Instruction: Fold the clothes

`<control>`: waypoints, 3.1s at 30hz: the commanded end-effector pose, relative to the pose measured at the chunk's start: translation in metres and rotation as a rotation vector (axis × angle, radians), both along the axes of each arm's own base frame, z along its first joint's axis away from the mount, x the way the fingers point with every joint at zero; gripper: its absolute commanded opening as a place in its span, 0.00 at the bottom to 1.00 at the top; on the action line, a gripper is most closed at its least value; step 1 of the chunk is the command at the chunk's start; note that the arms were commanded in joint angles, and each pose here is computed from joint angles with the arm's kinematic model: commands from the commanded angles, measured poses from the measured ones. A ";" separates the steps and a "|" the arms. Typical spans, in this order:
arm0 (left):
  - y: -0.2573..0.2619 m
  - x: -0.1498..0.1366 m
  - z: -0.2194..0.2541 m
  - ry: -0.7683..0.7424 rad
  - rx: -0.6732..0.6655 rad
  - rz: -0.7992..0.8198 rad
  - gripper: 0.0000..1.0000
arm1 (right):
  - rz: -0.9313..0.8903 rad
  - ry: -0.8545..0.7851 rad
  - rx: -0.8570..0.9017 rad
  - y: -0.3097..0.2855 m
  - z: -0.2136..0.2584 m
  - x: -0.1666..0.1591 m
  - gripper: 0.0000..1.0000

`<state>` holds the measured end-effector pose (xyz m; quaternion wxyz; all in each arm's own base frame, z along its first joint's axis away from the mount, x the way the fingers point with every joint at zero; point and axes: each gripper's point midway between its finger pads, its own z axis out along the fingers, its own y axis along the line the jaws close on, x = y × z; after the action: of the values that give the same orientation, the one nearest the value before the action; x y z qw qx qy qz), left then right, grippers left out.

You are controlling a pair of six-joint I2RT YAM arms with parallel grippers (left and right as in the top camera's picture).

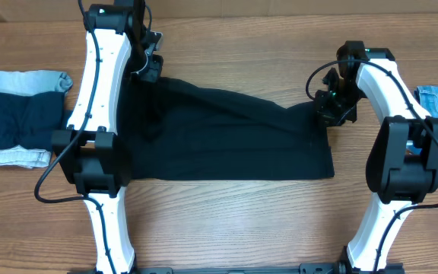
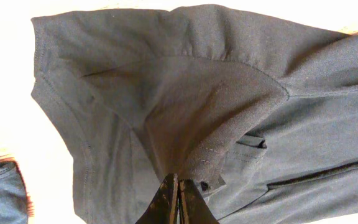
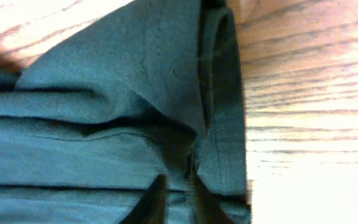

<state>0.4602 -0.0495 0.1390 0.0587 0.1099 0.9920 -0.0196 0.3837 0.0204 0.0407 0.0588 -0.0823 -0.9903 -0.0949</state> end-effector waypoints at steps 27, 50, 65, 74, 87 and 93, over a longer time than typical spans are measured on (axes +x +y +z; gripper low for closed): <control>-0.005 0.001 0.018 -0.041 -0.015 -0.027 0.04 | -0.010 -0.130 0.042 0.004 0.017 0.024 0.04; -0.009 0.017 0.080 -0.210 -0.052 -0.027 0.06 | 0.234 -0.695 -0.012 0.002 0.112 0.131 0.04; -0.015 -0.029 0.029 0.059 -0.072 -0.075 0.07 | 0.118 -0.335 0.081 0.011 0.085 0.053 0.04; -0.011 -0.063 -0.008 0.249 -0.059 -0.066 0.09 | 0.022 -0.158 -0.083 -0.017 0.068 0.018 0.04; -0.009 -0.066 -0.010 0.266 -0.053 -0.064 0.13 | 0.018 -0.118 -0.142 -0.027 0.059 0.010 0.19; -0.010 -0.066 -0.010 0.267 -0.061 -0.055 0.35 | -0.015 -0.145 -0.152 -0.028 0.060 0.018 0.37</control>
<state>0.3961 -0.0540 0.1212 -0.0789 0.1235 0.9877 -0.0536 0.3982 -0.0086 0.0917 -0.0017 -0.0801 -0.9966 -0.0191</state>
